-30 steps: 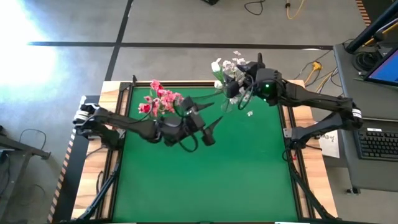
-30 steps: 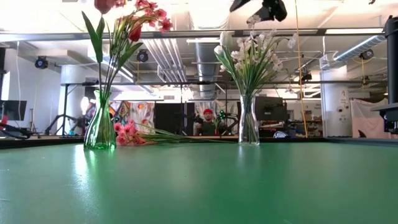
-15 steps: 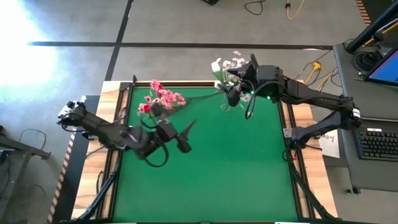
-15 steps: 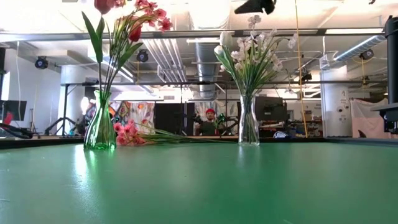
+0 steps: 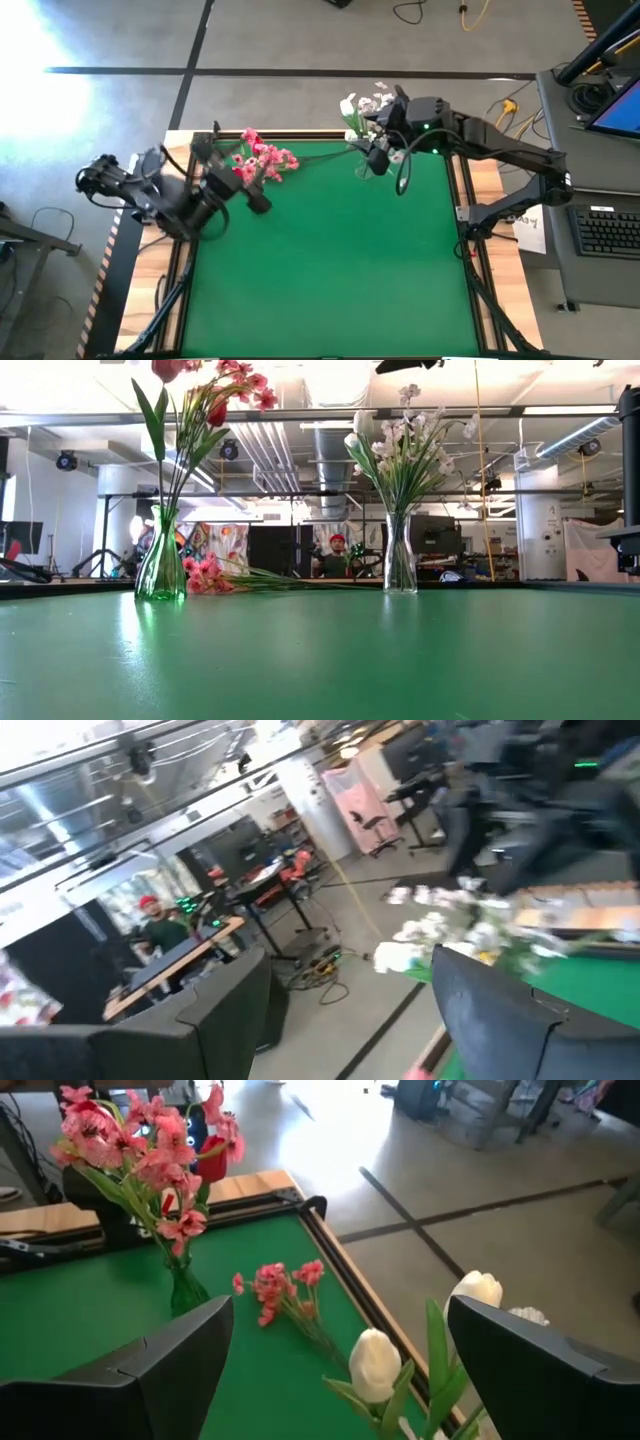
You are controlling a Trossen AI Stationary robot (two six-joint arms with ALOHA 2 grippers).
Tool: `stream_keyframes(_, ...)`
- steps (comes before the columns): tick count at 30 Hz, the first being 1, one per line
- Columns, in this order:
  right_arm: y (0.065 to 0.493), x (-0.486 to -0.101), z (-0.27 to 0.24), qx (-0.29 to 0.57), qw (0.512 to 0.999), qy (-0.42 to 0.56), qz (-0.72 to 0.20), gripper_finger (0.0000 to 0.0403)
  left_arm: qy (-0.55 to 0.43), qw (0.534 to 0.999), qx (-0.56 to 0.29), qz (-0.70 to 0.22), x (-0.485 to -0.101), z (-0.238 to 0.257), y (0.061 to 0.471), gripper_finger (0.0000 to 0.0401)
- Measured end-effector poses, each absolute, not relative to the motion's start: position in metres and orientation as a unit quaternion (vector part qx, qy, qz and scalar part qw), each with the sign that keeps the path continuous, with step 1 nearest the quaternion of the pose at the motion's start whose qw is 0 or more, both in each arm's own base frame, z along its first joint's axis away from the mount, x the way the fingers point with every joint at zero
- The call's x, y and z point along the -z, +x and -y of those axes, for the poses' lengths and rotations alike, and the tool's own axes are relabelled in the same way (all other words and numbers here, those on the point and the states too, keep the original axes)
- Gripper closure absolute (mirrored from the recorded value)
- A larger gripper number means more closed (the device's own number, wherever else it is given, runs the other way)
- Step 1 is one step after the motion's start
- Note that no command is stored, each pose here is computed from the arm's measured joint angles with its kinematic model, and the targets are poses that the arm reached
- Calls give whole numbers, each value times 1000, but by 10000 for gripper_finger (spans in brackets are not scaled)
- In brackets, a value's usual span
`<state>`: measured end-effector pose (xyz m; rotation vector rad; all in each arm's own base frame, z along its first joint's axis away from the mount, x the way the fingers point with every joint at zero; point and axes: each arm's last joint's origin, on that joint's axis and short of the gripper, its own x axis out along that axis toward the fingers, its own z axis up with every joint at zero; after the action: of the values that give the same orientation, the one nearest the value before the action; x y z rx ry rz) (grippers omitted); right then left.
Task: Sort flowers into vase by color
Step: Put the pink flowers into the green vase
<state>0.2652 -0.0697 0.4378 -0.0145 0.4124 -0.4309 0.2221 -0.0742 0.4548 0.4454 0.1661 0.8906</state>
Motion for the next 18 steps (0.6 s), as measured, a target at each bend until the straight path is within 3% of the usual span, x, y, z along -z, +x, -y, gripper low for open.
stream_keyframes(13,264,-440,54,190,957,11,-218,41,204,863,-462,-31,-504,-7,196,142)
stream_keyframes(18,264,-440,49,183,958,15,-218,41,206,882,-414,-93,-510,-43,206,142)
